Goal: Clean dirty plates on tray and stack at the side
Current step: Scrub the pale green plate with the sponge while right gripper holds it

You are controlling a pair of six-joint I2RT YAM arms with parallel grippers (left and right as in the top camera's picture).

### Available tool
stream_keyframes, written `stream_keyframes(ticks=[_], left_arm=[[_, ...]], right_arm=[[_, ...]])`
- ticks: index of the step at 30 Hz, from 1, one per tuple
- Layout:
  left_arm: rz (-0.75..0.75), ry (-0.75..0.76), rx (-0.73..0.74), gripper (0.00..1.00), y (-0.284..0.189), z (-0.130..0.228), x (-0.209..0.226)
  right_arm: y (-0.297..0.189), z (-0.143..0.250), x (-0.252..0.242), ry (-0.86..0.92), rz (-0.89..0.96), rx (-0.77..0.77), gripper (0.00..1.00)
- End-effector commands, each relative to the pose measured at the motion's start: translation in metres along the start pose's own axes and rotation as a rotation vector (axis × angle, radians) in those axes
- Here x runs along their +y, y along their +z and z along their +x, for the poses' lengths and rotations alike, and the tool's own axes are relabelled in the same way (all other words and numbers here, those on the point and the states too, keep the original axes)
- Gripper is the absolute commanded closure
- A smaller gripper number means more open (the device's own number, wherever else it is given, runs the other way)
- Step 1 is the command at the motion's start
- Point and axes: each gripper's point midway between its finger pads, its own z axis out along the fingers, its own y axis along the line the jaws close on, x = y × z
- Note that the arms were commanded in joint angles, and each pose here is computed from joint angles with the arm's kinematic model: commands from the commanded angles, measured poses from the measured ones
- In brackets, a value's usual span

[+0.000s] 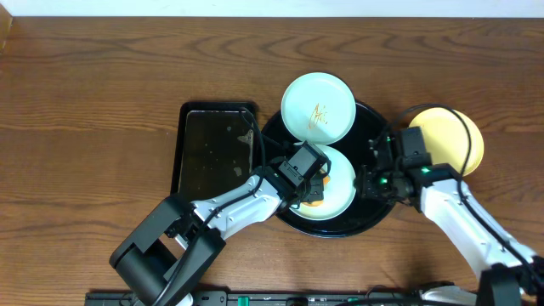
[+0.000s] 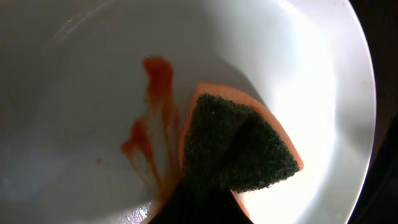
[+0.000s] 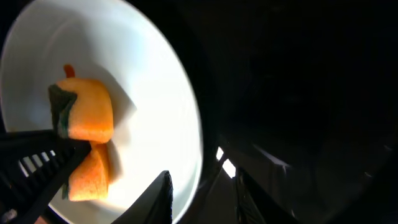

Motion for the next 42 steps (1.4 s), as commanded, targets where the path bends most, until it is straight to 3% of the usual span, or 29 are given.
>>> stream_keyframes(ticks=[1, 5, 9, 24, 35, 42], left_arm=[[-0.084, -0.012, -0.007, 0.92, 0.006, 0.001, 0.022], [-0.086, -0.012, -0.005, 0.92, 0.006, 0.002, 0.022], [-0.092, -0.009, -0.004, 0.92, 0.006, 0.002, 0.024], [-0.168, -0.157, -0.038, 0.92, -0.009, -0.034, 0.075], [0.087, 0.148, -0.191, 0.92, -0.090, -0.062, -0.001], [0.069, 0.183, -0.157, 0.92, -0.074, -0.047, -0.008]], right_arm=[[0.017, 0.009, 0.003, -0.023, -0.003, 0.054, 0.71], [0.035, 0.014, 0.000, -0.017, 0.010, 0.092, 0.80], [0.048, 0.022, -0.012, 0.013, 0.057, 0.134, 0.99], [0.051, 0.030, -0.026, 0.031, 0.128, 0.164, 0.99], [0.051, 0.030, -0.026, 0.031, 0.127, 0.163, 0.99], [0.051, 0.030, -0.026, 0.031, 0.127, 0.164, 0.99]])
